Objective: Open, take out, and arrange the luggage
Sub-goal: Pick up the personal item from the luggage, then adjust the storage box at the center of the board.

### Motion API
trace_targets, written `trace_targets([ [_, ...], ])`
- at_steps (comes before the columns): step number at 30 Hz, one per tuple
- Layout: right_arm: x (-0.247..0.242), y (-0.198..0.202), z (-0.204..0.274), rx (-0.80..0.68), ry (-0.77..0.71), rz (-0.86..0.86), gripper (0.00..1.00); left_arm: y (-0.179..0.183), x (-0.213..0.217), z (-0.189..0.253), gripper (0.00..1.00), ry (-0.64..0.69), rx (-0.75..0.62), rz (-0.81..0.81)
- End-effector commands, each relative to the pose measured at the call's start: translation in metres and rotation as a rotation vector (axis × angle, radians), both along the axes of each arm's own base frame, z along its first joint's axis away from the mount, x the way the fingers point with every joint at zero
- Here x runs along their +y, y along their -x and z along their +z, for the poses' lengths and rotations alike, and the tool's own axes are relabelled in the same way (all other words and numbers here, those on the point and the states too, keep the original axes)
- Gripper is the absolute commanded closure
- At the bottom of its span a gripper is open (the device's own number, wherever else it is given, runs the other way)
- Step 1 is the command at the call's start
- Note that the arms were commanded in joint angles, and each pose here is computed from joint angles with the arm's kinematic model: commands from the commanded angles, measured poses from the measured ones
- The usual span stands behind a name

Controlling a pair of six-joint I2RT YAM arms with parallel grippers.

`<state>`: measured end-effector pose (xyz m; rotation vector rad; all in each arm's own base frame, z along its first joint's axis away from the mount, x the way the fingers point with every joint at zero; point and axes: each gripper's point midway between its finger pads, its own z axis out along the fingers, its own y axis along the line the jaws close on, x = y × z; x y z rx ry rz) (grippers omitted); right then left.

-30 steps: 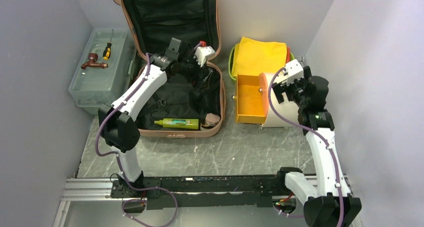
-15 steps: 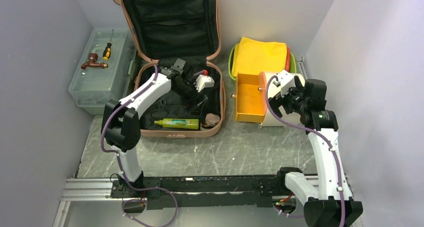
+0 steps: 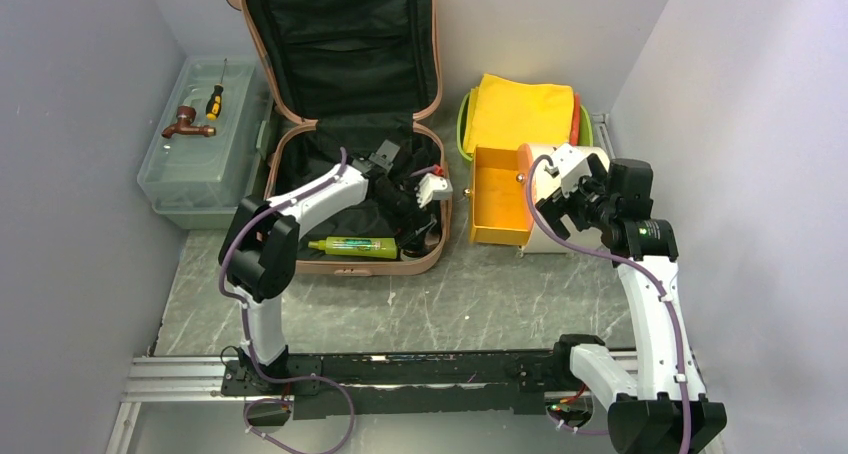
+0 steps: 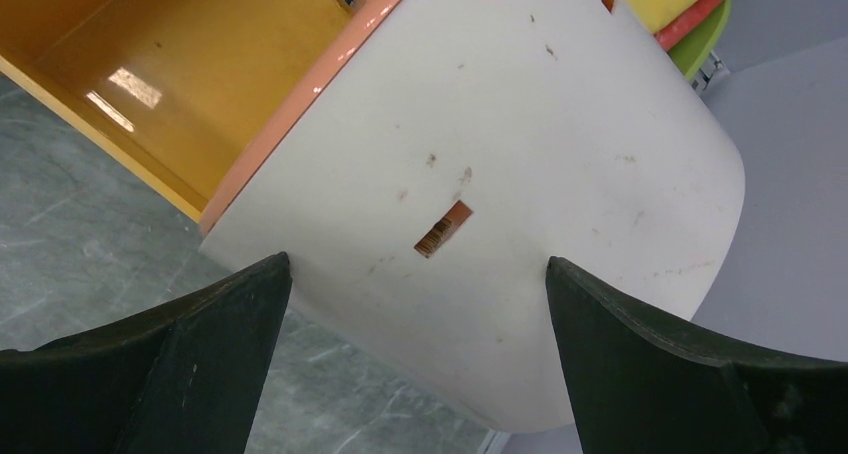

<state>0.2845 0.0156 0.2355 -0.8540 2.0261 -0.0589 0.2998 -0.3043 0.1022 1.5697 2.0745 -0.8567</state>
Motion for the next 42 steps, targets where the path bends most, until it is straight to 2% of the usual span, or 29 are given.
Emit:
trace_targets([
  [1,-0.017,0.037,-0.05,0.249,0.08,-0.046,0.0,-0.008,-0.009,-0.001,0.0,0.013,-0.104,-0.071],
  [10,-0.024,0.02,-0.041,0.222,0.109,-0.07,0.0,-0.005,-0.036,0.004,0.01,0.066,0.098,-0.037],
  [15,-0.027,0.014,-0.041,0.228,0.129,-0.061,0.0,-0.009,-0.036,-0.022,0.0,-0.014,0.148,-0.02],
  [21,-0.029,0.008,-0.042,0.23,0.147,-0.051,0.0,0.006,-0.026,-0.025,0.09,-0.057,0.208,-0.056],
  [25,-0.029,0.007,-0.046,0.232,0.149,-0.048,0.0,0.002,-0.019,-0.019,0.26,-0.073,0.185,-0.037],
  [29,-0.031,0.005,-0.049,0.23,0.161,-0.048,0.0,-0.002,-0.013,-0.008,0.52,-0.07,0.195,-0.004],
  [32,-0.033,0.004,-0.051,0.226,0.176,-0.047,0.0,-0.008,-0.006,0.003,0.77,-0.073,0.175,0.022],
  [34,-0.034,0.003,-0.052,0.222,0.183,-0.049,0.0,-0.018,0.0,0.014,0.88,-0.066,0.15,0.052],
  [39,-0.036,0.002,-0.054,0.213,0.185,-0.06,0.0,-0.051,0.012,0.059,0.99,-0.024,0.038,0.122],
  [42,-0.038,0.001,-0.054,0.207,0.193,-0.071,0.0,-0.069,0.014,0.093,1.0,0.022,-0.053,0.143],
])
